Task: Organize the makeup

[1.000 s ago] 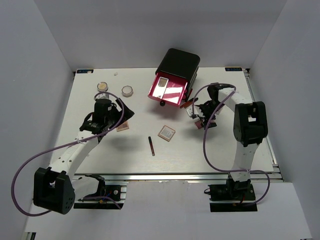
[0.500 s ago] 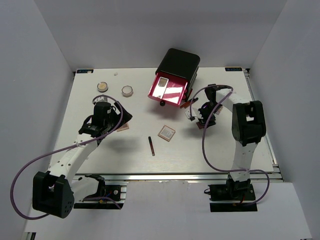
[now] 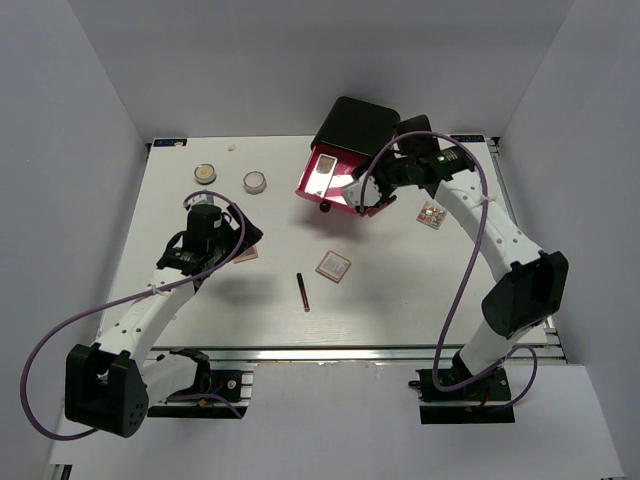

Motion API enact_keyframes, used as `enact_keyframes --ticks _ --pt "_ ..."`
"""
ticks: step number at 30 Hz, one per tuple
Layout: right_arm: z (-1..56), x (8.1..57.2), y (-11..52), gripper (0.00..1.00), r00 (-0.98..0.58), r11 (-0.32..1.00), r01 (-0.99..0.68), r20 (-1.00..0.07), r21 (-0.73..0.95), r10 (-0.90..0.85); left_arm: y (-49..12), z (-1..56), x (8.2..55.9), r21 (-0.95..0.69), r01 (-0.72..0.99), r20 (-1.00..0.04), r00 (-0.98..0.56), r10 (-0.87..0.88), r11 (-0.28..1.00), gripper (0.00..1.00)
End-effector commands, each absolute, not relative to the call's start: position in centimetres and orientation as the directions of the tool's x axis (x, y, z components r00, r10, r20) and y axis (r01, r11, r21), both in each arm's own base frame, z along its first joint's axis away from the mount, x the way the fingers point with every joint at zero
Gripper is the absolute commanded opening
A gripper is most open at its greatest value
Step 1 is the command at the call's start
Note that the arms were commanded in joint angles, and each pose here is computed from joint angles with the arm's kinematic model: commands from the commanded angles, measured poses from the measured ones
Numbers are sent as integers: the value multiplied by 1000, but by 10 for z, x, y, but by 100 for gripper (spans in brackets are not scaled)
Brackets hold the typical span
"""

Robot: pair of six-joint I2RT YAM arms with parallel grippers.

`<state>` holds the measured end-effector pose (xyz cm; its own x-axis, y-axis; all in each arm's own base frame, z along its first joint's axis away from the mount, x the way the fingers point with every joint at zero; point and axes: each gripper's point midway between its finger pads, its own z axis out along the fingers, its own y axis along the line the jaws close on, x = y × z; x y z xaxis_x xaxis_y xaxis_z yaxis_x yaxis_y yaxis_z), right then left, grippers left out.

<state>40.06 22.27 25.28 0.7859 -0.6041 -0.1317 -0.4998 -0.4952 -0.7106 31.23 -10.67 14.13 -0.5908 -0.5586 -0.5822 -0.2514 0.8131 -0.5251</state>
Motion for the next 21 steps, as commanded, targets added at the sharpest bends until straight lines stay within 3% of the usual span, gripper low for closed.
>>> enact_keyframes --ticks 1,7,13,15,21 --pt "262 439 246 14 807 -527 -379 7 -761 -590 -105 147 314 -533 -234 -598 -576 -558 813 98" --pt "261 483 272 14 808 -581 -285 135 -762 -573 -104 150 310 -546 -228 -606 -557 -568 806 98" --pt "236 492 280 18 855 -700 -191 233 -688 -463 -103 147 306 -551 -227 -605 -554 -572 803 98" --pt "227 485 279 20 879 -738 -192 221 -648 -422 -103 147 306 -552 -226 -604 -555 -572 803 98" --pt "211 467 275 44 929 -814 -134 215 -566 -302 -105 144 308 -550 -223 -602 -562 -567 805 98"
